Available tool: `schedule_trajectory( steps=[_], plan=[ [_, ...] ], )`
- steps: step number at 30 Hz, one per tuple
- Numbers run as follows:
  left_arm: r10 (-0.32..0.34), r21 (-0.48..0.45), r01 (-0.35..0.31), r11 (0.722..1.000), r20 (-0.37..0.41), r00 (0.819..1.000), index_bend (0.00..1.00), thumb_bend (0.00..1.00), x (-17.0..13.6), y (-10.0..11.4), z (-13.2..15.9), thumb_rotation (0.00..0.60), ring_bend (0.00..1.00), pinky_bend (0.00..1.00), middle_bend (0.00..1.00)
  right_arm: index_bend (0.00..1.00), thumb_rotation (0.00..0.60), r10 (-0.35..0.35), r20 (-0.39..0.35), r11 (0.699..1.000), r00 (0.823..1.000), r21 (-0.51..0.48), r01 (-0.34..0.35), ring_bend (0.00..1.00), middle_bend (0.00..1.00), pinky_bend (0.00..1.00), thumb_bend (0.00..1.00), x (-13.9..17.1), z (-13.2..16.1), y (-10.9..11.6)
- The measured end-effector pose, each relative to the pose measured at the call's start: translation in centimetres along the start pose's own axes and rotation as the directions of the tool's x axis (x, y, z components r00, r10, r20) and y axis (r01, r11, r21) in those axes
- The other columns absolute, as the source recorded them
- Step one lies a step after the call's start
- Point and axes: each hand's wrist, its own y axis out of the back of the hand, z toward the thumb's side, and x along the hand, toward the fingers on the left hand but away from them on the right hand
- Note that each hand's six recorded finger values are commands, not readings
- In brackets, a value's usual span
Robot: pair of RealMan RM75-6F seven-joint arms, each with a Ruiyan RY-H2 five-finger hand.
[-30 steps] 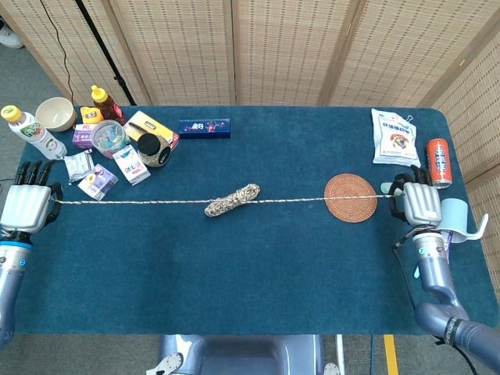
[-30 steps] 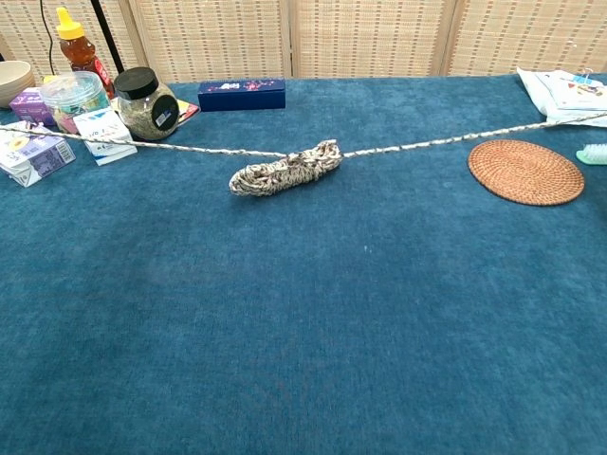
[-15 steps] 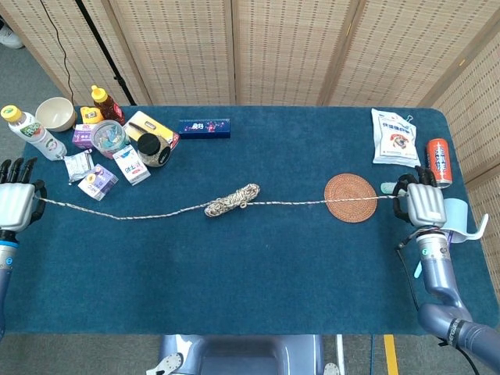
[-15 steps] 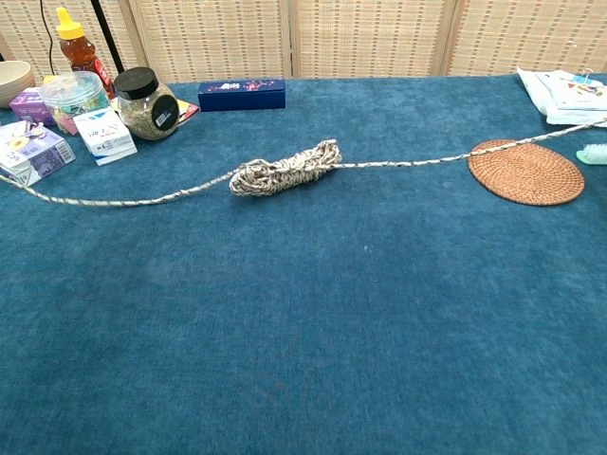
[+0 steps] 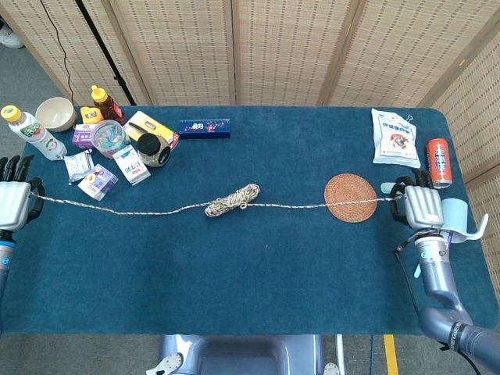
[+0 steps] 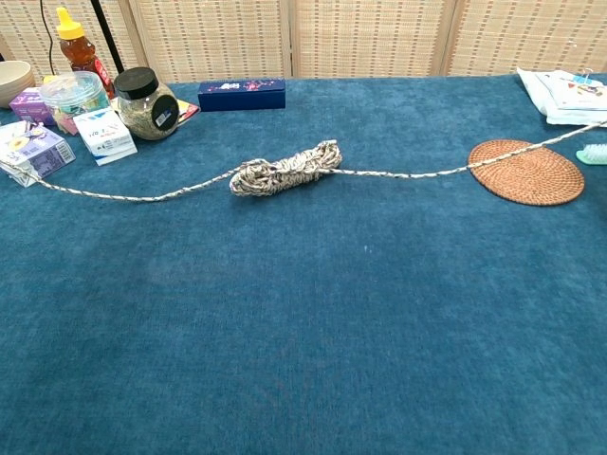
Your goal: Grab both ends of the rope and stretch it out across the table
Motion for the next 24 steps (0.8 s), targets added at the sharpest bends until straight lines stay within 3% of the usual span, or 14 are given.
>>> schedule_trajectory(
  steps=[12,24],
  plan=[
    [0.035,-0.065,-0.025,0.998,0.148,0.988,0.66,0.49,1.4,1.5,6.9,0.600,0.00,0.00,0.10,0.60,0.600,0.030,-0.104,0.997,0.994,-0.063,-0.036,0.03,0.28,0.00,0.55,0.8,4.1,0.0],
    [0.045,-0.115,-0.010,0.993,0.312,0.949,0.66,0.49,1.5,2.0,15.9,0.600,0.00,0.00,0.10,0.59,0.600,0.043,-0.201,0.993,0.979,-0.100,-0.065,0.03,0.28,0.00,0.55,1.1,8.8,-0.5]
  ],
)
